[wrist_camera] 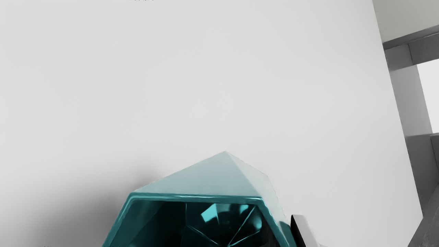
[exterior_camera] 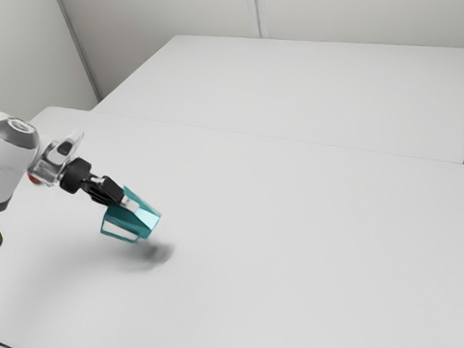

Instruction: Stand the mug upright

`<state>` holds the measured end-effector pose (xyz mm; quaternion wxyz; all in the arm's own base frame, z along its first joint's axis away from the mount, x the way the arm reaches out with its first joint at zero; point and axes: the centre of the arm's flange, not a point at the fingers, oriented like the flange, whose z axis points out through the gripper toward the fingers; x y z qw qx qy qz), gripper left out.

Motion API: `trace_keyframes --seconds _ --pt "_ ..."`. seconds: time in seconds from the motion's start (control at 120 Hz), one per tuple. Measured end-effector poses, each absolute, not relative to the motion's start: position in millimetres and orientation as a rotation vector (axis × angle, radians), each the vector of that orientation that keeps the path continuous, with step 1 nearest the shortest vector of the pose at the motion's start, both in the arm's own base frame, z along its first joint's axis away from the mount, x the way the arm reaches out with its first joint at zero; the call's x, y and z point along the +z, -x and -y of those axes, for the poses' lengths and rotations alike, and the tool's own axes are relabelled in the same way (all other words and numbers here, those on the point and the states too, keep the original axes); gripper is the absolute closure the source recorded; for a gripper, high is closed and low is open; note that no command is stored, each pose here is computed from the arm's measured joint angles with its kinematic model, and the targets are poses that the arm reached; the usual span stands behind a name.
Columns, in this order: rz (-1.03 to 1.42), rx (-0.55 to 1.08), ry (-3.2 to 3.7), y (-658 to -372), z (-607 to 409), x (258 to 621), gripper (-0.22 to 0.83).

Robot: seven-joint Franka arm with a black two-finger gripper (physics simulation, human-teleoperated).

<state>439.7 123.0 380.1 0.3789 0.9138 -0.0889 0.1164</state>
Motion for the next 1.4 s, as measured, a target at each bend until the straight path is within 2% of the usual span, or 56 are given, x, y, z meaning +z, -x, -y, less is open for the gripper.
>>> trace_keyframes --seconds 0.217,0.383,0.533,0.75,1.108,1.4 --pt "0.473 0.102 -2.593 -462.8 -100.6 434.3 0.78" --pt "0.513 -0.066 -2.753 -466.3 -75.6 438.8 0.78" --pt "0.507 -0.126 -2.893 -471.2 -58.1 437.5 0.78" --pt "0.440 -0.079 -3.040 -471.1 -39.7 429.3 0.78" --pt "0.308 0.124 -3.139 -476.0 -21.2 403.8 0.78" --pt "0.206 0.146 -3.141 -481.0 -15.0 384.8 0.78"
